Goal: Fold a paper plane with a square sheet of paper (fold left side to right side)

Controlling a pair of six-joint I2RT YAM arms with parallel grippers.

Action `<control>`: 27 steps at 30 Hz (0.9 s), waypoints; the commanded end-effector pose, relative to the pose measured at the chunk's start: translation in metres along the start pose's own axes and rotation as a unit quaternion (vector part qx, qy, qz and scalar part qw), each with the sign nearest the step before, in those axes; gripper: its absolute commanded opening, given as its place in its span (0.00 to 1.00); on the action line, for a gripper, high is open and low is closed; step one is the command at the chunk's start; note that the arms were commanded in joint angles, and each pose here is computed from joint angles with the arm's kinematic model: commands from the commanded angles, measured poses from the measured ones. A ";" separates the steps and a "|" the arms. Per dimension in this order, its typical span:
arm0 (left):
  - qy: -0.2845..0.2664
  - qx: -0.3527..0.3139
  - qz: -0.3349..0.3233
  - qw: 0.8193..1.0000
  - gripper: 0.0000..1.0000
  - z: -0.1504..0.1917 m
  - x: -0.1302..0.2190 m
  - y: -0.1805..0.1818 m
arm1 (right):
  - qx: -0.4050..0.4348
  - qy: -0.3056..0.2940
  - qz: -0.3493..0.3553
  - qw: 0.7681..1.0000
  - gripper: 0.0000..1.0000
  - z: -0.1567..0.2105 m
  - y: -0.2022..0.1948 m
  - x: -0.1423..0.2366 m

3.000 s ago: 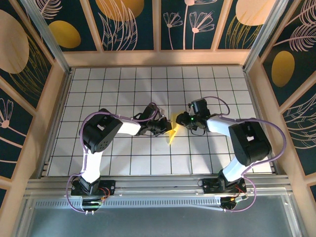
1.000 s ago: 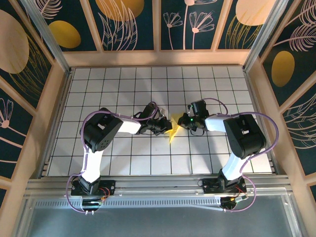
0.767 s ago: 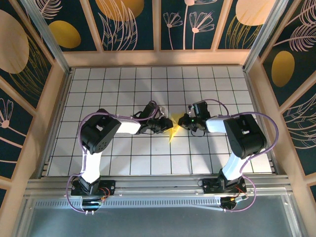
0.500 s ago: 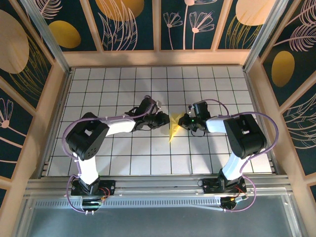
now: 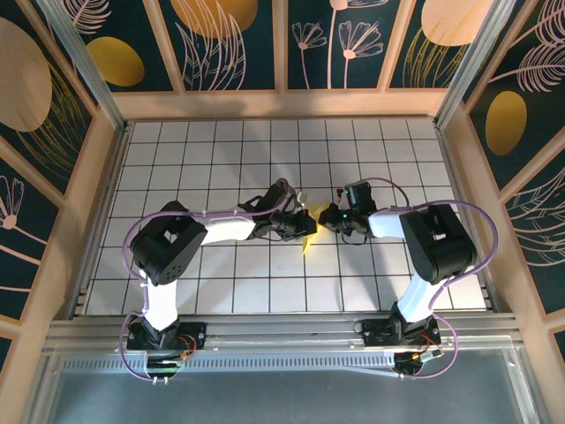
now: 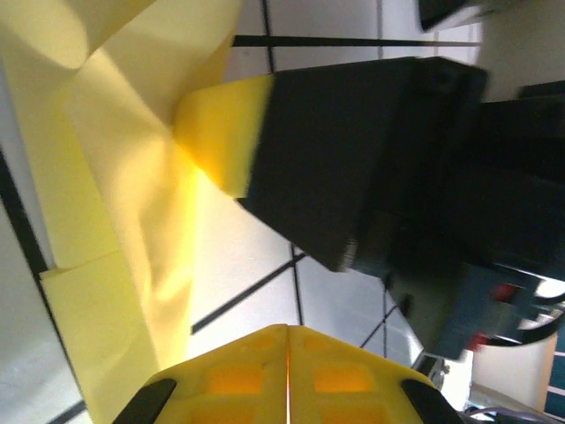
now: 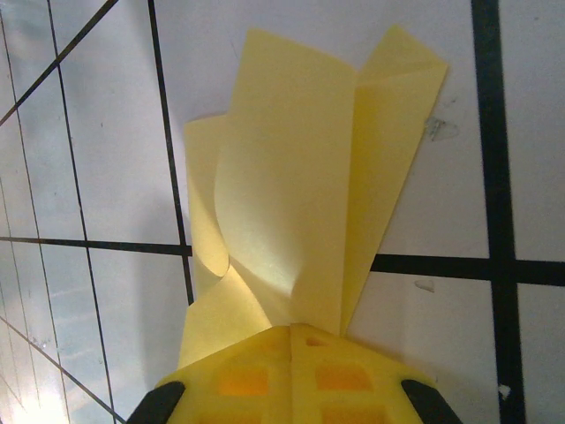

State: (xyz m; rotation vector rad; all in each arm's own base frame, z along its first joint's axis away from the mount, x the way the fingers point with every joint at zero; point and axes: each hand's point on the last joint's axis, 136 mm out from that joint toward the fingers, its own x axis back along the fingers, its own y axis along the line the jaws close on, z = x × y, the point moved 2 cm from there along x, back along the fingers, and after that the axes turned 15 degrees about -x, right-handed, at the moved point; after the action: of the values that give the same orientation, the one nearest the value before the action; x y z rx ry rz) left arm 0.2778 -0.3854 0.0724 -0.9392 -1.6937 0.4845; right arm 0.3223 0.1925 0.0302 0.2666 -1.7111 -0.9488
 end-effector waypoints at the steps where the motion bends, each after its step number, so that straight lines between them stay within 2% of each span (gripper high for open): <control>1: 0.019 0.015 -0.001 1.000 0.08 0.004 -0.007 0.005 | -0.034 0.039 0.084 0.995 0.00 0.025 -0.050 -0.006; 14: 0.048 0.029 -0.036 0.998 0.07 0.028 -0.017 0.032 | -0.032 0.040 0.089 0.995 0.00 0.025 -0.051 -0.007; 27: 0.053 0.035 -0.052 0.997 0.07 0.037 -0.018 0.044 | -0.028 0.042 0.091 0.995 0.00 0.026 -0.049 -0.008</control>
State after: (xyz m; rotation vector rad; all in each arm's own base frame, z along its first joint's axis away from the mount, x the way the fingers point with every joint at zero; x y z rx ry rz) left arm 0.2702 -0.3763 0.0360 -0.8600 -1.6471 0.4476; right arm 0.3222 0.1925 0.0300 0.2657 -1.7109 -0.9472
